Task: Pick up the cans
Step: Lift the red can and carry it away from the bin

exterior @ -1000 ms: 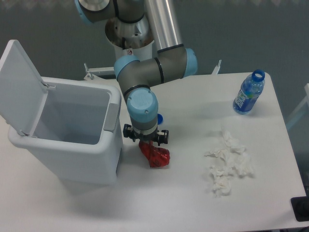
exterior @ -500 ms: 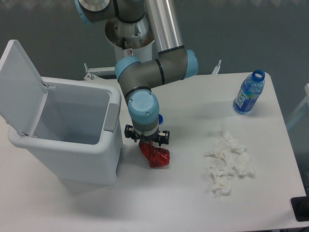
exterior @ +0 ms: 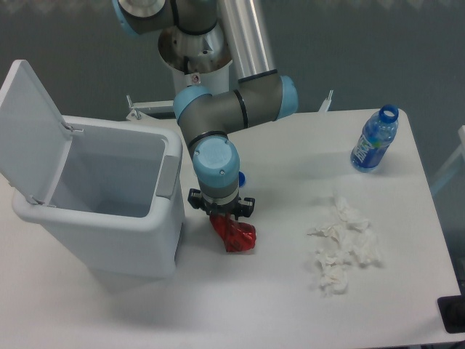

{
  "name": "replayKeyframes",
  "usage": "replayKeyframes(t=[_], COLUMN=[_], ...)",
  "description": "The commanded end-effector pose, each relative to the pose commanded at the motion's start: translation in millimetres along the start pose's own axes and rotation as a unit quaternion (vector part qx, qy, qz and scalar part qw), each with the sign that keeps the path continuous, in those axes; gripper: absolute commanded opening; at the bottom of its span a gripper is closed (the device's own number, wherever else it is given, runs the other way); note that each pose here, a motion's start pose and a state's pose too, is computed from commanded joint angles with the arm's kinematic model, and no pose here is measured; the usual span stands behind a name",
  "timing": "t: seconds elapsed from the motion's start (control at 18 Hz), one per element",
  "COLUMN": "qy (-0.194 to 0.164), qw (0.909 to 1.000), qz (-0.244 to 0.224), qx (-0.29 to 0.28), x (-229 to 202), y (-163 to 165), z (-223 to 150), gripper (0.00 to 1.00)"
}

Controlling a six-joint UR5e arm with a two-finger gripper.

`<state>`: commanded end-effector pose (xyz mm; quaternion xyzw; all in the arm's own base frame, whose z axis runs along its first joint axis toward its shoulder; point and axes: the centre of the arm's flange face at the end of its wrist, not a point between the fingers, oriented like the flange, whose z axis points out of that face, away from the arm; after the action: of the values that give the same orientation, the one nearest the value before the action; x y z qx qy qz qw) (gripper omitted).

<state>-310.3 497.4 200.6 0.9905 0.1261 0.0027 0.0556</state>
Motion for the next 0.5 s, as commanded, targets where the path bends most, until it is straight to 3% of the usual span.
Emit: replayKeyframes(t=[0.22,0.5], qy=[-0.001,-0.004], qw=[1.0000,1.0000], qz=[-0.001,0.000], qx=[0.001,0.007], x=[0.0,-2.1], y=[0.3,-2.8], z=[-1.7,-7.0], gripper=[0.53,0.52])
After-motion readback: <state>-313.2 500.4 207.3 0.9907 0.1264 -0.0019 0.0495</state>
